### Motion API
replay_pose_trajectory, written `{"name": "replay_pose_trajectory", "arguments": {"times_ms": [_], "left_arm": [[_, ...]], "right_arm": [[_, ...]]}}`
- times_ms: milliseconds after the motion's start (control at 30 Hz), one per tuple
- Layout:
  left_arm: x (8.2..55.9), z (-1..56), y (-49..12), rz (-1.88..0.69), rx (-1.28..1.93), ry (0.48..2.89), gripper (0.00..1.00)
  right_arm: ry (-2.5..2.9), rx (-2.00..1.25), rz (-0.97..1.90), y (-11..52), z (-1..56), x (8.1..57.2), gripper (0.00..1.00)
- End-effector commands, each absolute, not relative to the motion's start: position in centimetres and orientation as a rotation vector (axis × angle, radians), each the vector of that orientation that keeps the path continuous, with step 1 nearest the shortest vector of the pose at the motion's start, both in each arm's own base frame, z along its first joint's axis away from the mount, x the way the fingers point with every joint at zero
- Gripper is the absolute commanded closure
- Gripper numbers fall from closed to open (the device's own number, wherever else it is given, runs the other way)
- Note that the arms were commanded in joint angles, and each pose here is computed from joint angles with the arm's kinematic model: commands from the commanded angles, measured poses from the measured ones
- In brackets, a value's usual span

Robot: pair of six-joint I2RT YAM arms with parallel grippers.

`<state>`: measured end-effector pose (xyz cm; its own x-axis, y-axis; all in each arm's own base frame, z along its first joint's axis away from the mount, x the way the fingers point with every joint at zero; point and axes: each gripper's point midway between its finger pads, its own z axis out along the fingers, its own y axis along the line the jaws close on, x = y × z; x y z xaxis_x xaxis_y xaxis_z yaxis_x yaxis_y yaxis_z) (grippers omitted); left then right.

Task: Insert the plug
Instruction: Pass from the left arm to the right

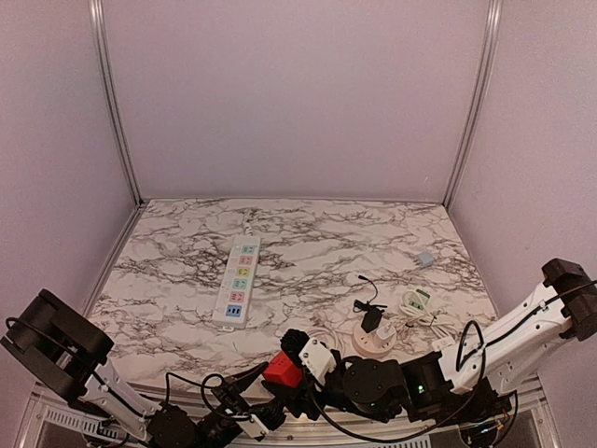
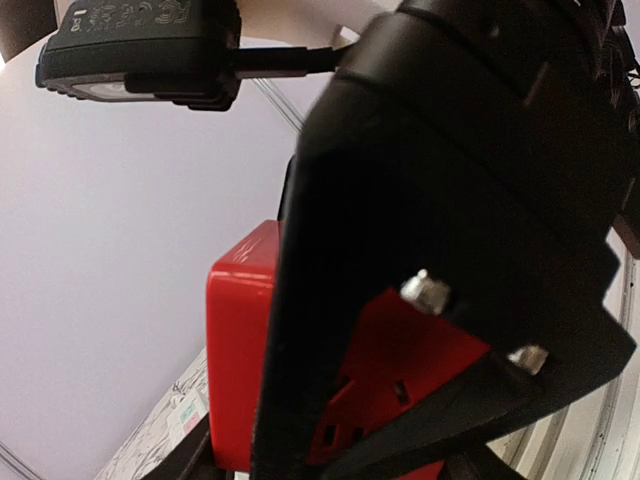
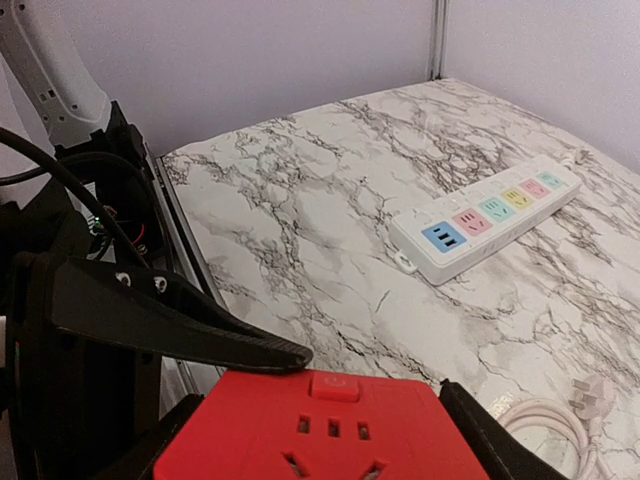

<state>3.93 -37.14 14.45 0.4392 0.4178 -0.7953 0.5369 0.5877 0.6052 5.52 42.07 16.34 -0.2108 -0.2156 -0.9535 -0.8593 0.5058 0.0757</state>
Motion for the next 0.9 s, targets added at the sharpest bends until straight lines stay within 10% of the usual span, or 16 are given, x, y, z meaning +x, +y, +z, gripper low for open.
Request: {"name": "replay_pose_trajectory", "arguments": {"times_ms": [0,867], "left_arm": [[3.6,17.4,-37.0,-0.218,0.86,1.181,0.56],[4.2,19.5,-33.8,-0.375,0.801,1.192,0.53]], "right_arm": [[1.696,-0.866,0.779,41.6,17.3,6.2,0.29],[1.693,-0.857,0.818,41.8,18.6,5.9,0.4]]}}
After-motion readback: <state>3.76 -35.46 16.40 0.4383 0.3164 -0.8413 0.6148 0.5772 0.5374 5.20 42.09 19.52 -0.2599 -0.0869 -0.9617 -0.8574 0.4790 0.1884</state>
